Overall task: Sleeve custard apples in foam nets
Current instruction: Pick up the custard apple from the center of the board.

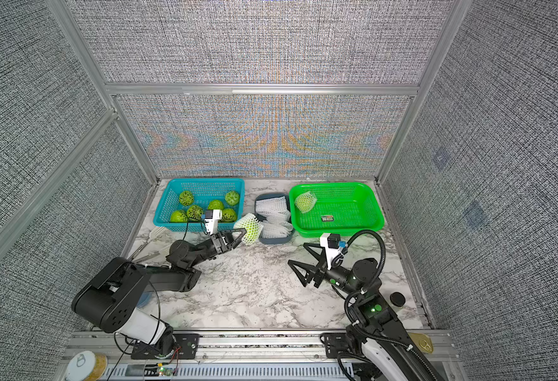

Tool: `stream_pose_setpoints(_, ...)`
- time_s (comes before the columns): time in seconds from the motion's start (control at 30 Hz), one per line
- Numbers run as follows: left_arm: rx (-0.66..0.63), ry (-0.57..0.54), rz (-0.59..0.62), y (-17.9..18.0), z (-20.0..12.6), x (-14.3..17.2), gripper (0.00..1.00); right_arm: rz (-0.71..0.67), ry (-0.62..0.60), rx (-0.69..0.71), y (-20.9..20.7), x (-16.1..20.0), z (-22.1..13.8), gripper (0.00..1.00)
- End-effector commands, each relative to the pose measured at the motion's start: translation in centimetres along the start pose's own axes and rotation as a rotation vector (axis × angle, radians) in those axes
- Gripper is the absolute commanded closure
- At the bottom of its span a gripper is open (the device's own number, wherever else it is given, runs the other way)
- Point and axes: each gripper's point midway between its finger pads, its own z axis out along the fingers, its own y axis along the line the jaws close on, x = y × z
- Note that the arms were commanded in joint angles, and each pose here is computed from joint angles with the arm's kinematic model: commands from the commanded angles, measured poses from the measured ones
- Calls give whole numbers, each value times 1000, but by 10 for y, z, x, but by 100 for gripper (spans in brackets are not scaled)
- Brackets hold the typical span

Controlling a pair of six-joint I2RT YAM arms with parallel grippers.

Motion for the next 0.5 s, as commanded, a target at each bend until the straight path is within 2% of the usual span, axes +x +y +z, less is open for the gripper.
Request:
stream_pose_setpoints(0.0, 134, -15, 239, -42, -1, -6, 35, -11, -15, 6, 0, -4, 0, 1)
stream_pose_setpoints(0.1, 77, 44, 369, -38, 2, -1, 35, -20, -16, 37, -4, -7, 0, 1)
stream_pose_setpoints(0.17, -8, 111, 486, -27, 5, 3, 35, -28, -20, 72, -9, -12, 0, 1)
stream_pose_setpoints(0.23, -139, 184, 677, -15, 6, 1, 34, -28, -26, 134, -17, -16, -2, 1)
stream_pose_setpoints(0.37, -430, 362, 1155, 4, -2, -2, 34, -33, -48, 280, -37, -27, -10, 1)
stream_pose_setpoints(0.47, -547, 401, 1444, -1, -11, -11, 34, -25, -63, 377, -51, -32, -17, 1)
